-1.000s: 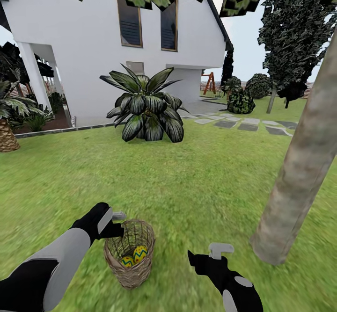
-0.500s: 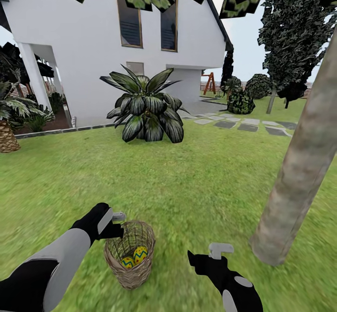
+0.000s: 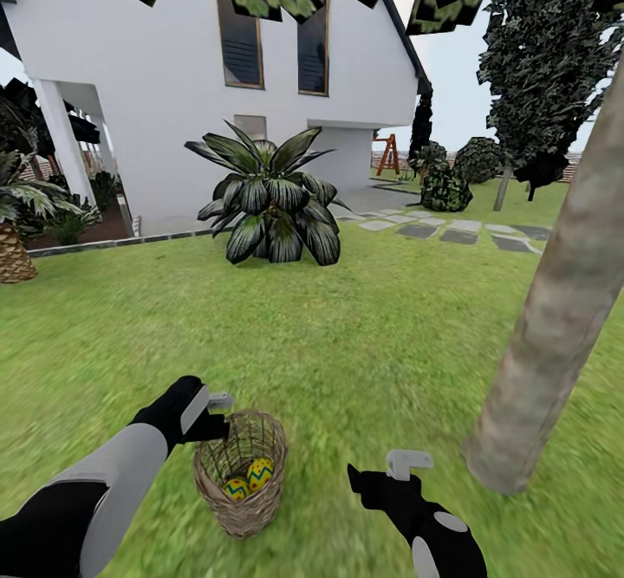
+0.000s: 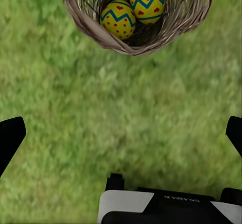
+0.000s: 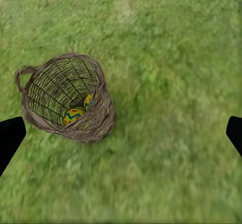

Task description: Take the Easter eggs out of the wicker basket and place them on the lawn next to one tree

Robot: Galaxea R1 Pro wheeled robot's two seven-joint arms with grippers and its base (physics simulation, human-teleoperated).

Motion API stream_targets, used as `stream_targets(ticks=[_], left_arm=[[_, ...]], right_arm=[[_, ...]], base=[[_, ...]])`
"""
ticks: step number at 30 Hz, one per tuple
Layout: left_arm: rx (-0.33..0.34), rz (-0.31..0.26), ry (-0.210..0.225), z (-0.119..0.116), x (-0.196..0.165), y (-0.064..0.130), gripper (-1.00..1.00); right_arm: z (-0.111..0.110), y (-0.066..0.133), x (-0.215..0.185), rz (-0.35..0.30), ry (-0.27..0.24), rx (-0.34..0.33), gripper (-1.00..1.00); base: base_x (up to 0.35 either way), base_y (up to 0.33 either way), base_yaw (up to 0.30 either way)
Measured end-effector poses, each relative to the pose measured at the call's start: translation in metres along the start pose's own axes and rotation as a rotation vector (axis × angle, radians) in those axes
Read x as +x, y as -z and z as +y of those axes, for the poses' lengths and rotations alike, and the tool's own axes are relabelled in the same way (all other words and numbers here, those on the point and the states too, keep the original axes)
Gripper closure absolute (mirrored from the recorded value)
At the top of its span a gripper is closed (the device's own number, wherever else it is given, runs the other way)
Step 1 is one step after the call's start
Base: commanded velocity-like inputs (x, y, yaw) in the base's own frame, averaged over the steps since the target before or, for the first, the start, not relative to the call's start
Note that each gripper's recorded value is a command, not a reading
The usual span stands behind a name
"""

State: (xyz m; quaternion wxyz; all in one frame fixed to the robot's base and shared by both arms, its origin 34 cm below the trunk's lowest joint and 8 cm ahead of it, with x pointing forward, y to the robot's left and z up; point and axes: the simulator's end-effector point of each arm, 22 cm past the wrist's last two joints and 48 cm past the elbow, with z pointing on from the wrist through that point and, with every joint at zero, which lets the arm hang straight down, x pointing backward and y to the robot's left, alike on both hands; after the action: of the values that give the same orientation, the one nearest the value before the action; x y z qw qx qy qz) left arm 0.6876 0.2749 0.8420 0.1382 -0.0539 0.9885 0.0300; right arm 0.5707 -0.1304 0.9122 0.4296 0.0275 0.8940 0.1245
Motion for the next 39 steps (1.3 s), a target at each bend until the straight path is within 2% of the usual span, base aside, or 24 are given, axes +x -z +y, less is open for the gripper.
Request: stream_targets(ticks=[12, 23, 31, 39], left_arm=[[0.003, -0.004, 0.001, 0.0001, -0.0010, 0.0023, -1.00], [0.005, -0.003, 0.001, -0.0002, -0.0010, 0.0024, -1.00], [0.003, -0.005, 0.001, 0.0001, -0.0013, 0.0029, -1.00], [0.004, -0.012, 0.001, 0.0001, -0.0031, 0.0063, -1.00]], right_arm=[[0.0016, 0.0011, -0.0019, -0.006, 0.001, -0.004, -1.00], [0.0014, 0.0010, -0.0019, -0.005, 0.003, -0.003, -1.00], [0.0014, 0.0013, -0.0020, -0.006, 0.003, -0.003, -1.00], [0.0021, 0.0030, -0.0046, -0.013, 0.004, -0.004, -1.00]], base=[[0.231, 0.106, -0.085], [0.019, 0.044, -0.010], [0.085, 0.214, -0.018], [0.129, 0.202, -0.167]])
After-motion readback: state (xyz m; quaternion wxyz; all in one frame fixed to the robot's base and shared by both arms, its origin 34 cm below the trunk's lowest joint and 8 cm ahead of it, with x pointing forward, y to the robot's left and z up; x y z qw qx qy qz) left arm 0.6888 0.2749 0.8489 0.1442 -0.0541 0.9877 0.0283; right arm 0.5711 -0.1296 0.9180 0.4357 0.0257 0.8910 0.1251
